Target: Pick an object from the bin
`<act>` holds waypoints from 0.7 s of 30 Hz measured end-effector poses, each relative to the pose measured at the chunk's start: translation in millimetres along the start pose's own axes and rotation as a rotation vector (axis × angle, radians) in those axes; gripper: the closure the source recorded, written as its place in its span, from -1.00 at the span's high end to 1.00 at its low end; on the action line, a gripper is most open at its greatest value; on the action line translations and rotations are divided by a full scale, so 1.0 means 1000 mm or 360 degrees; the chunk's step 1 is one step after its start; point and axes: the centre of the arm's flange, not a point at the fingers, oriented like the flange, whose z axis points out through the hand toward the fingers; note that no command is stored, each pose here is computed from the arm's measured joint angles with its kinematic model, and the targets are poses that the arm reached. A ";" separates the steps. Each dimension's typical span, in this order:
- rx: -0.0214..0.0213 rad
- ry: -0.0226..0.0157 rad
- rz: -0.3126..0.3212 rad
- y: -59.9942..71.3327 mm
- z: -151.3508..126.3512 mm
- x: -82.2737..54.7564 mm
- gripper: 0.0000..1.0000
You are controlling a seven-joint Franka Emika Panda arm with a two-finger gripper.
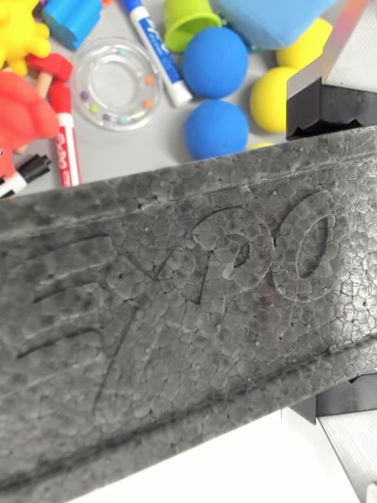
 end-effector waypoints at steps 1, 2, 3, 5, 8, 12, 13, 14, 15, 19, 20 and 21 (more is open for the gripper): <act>-0.00004 0.00003 0.0000 0.000 -0.001 0.000 -1.00; -0.00002 0.00001 0.0000 0.000 -0.003 0.000 -1.00; 0.00005 -0.00004 0.0000 0.000 -0.004 0.000 -1.00; 0.00012 -0.00011 0.0000 0.000 -0.006 0.000 -1.00; 0.00011 -0.00010 0.0000 0.000 -0.008 0.000 -1.00; 0.00009 -0.00009 0.0000 0.000 -0.007 0.000 -1.00; 0.00007 -0.00007 0.0000 0.000 -0.007 0.000 -1.00; 0.00007 -0.00006 0.0000 0.000 -0.007 0.000 -1.00; 0.00007 -0.00006 0.0000 0.000 -0.007 0.000 -1.00; 0.00007 -0.00007 0.0000 0.000 -0.007 0.000 -1.00; 0.00007 -0.00007 0.0000 0.000 -0.007 0.000 -1.00; 0.00007 -0.00007 0.0000 0.000 -0.007 0.000 -1.00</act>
